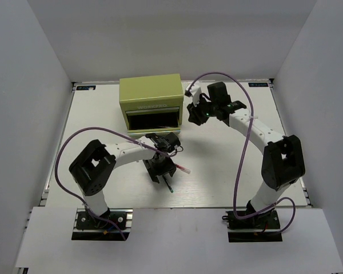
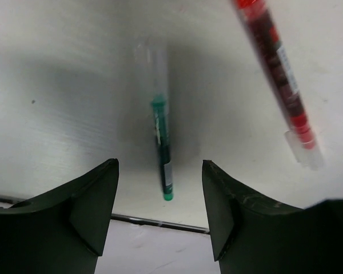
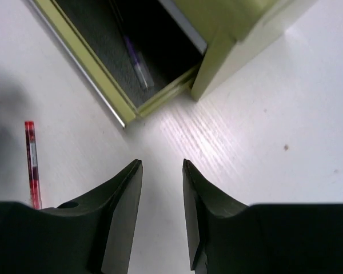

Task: Sort the stationery into containers
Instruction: Pick up the pen from the center of the board, then place the pen in the drawer, then pick up the pen from the center of the board.

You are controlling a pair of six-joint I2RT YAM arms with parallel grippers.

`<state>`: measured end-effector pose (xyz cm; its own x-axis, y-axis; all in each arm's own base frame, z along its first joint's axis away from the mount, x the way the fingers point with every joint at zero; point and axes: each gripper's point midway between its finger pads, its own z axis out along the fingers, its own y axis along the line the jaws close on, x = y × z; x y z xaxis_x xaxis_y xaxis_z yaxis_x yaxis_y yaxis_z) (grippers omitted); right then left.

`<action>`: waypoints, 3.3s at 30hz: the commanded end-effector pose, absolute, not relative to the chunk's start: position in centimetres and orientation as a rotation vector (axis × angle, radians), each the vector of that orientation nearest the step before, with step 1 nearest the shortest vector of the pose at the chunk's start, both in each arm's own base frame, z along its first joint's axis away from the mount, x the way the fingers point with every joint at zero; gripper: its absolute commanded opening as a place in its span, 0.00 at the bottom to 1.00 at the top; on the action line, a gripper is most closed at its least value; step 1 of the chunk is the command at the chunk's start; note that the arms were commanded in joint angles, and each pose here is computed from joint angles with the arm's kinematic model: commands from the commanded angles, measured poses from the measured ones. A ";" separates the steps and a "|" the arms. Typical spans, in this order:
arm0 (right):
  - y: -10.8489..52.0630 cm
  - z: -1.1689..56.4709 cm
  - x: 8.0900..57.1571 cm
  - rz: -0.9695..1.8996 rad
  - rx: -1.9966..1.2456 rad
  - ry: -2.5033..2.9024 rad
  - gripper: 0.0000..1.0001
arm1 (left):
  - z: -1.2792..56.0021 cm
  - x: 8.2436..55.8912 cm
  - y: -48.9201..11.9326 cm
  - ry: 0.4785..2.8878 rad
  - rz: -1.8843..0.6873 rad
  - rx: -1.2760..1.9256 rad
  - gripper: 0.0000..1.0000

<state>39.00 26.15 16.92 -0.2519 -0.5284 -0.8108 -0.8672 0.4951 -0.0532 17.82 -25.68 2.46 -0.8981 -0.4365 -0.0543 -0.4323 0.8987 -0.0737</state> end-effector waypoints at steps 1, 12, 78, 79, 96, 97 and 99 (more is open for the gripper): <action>25.8 19.0 38.2 0.576 -1.091 1.874 0.41 | 4.0 17.9 -25.6 2.939 -0.044 -0.701 0.70; 24.2 19.5 36.0 0.614 -1.061 1.867 0.42 | 0.9 18.1 -26.2 2.944 0.027 -0.686 0.58; 23.1 12.9 25.5 0.873 -1.414 1.845 0.57 | 17.2 41.9 -22.8 1.764 -0.827 -1.403 0.62; 24.0 13.0 25.0 0.889 -1.445 1.824 0.57 | 18.6 41.1 -23.1 1.801 -0.832 -1.311 0.61; 32.9 5.0 26.1 0.655 -1.544 2.011 0.62 | 15.0 23.0 -11.6 2.107 -0.526 -0.864 0.96; 33.0 4.4 26.3 0.629 -1.544 2.023 0.62 | 14.7 22.5 -11.3 2.107 -0.528 -0.878 0.96; 33.3 3.7 26.2 0.589 -1.560 2.029 0.60 | 14.8 21.9 -11.0 2.086 -0.554 -0.902 0.99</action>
